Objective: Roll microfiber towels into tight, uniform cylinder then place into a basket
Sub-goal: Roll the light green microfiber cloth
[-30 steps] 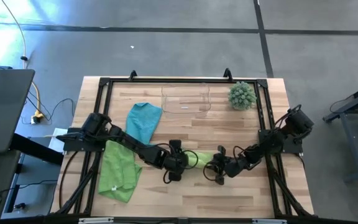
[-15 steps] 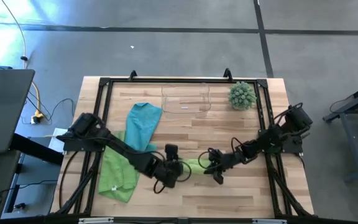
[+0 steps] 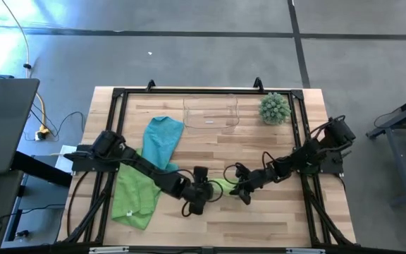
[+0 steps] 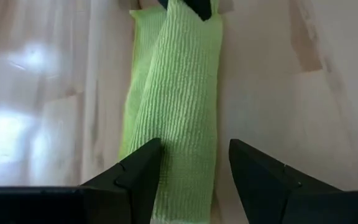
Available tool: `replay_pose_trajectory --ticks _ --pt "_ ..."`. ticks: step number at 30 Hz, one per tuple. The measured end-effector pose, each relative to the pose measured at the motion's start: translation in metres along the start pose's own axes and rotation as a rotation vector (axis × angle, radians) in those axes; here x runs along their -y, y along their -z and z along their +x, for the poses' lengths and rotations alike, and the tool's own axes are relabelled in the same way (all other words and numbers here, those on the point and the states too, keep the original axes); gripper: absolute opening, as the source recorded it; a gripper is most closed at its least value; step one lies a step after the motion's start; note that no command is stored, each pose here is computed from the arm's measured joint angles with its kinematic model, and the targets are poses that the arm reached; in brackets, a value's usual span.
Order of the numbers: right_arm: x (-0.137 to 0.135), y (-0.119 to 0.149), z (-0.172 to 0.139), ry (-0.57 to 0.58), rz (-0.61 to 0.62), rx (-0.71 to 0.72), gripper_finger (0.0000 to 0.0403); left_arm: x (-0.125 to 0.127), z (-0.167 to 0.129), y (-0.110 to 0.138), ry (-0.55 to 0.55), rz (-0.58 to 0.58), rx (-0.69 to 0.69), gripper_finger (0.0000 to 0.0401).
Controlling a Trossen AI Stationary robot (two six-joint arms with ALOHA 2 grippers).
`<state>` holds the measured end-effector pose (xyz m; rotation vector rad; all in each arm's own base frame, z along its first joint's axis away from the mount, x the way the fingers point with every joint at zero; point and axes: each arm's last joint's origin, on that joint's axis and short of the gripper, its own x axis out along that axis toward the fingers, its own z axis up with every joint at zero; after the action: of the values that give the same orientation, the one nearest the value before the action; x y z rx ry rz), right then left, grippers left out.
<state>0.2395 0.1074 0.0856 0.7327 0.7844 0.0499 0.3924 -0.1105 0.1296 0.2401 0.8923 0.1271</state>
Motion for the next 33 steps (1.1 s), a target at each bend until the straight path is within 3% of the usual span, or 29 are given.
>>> replay_pose_trajectory --ticks 4,8,14,21,24,30,33 --pt "0.000 0.001 0.000 -0.001 -0.096 -0.005 0.0034 -0.001 0.004 0.001 0.048 -0.052 -0.014 0.0178" --pt "0.000 0.001 0.000 -0.004 -0.157 -0.003 0.0102 0.002 0.015 0.008 0.056 -0.076 -0.042 0.0170" --pt "-0.005 -0.002 -0.007 -0.127 -0.193 -0.124 0.0177 0.004 0.021 0.010 0.066 -0.102 -0.044 0.0155" --pt "-0.023 -0.002 -0.038 -0.142 -0.254 -0.154 0.0173 0.004 0.021 0.010 0.073 -0.123 -0.035 0.0149" --pt "-0.033 -0.001 -0.050 -0.079 -0.346 -0.036 0.0164 0.004 0.022 0.010 0.072 -0.137 -0.037 0.0150" --pt "-0.057 0.011 -0.055 0.011 -0.695 0.253 0.0154 0.004 0.022 0.010 0.066 -0.144 -0.034 0.0149" --pt "-0.062 0.016 -0.048 -0.003 -0.763 0.313 0.0154 0.004 0.022 0.009 0.066 -0.147 -0.026 0.0149"
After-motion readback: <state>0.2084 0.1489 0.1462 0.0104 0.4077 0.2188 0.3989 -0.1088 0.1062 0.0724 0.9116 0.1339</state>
